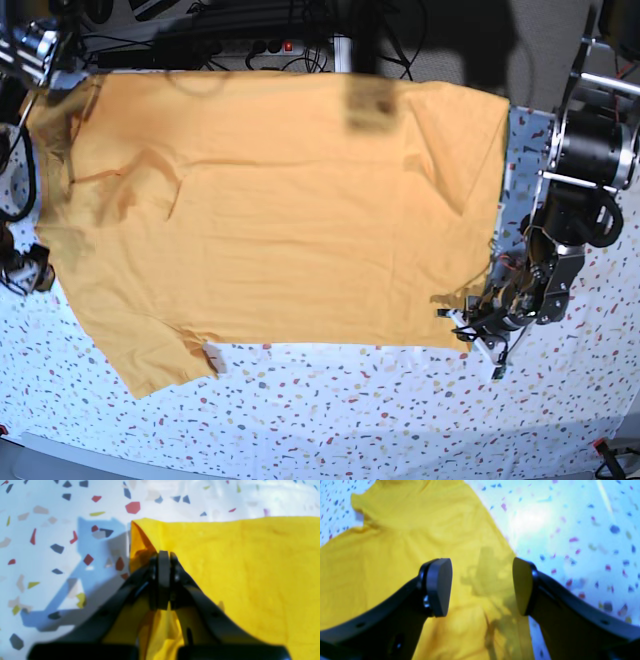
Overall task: Fold the T-shirt properly
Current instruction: 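Move the right gripper to the opposite side edge and grasp it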
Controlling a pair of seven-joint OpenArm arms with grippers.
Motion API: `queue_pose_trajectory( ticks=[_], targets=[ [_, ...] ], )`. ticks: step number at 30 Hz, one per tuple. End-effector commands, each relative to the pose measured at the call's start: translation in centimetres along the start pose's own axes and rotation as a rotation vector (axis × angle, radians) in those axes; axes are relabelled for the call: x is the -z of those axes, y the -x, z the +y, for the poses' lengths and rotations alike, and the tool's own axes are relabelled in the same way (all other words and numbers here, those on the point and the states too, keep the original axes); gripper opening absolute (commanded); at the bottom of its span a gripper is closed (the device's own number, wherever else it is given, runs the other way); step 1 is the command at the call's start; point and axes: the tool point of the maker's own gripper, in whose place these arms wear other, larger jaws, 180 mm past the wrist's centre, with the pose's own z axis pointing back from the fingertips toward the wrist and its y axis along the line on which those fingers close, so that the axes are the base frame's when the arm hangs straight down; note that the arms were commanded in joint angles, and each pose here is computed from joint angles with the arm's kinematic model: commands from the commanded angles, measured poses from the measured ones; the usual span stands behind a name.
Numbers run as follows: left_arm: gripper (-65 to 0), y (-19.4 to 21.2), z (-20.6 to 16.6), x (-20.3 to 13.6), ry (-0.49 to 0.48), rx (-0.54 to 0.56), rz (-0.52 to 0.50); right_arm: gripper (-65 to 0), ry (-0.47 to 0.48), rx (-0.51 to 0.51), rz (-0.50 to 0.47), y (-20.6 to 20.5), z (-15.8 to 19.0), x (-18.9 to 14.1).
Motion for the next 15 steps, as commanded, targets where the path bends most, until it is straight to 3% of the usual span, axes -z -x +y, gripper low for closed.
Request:
queue_pose_trajectory(
  ticks=[1,6,11,15],
  targets=[
    [-65.0,-3.5,0.2,-0.4,-0.002,0.012,-0.077,-27.3,-0.008,-0.018,-0.047,-2.8,-0.2,-0.1],
    [-65.0,-3.5,0.2,-0.4,-0.002,0.012,-0.076,-27.3,0.015,-0.111,0.099,-3.3,0.7,4.7],
    [-65.0,-3.5,0.2,-0.4,-0.002,0.012,-0.075,-27.3,0.1,-0.243,0.147,-4.2,0.7,7.4],
    [-65.0,-3.1,0.2,-0.4,-0.002,0.011,-0.054,-27.3,0.204,-0.171,0.116,-4.9,-1.3,8.0]
  ],
)
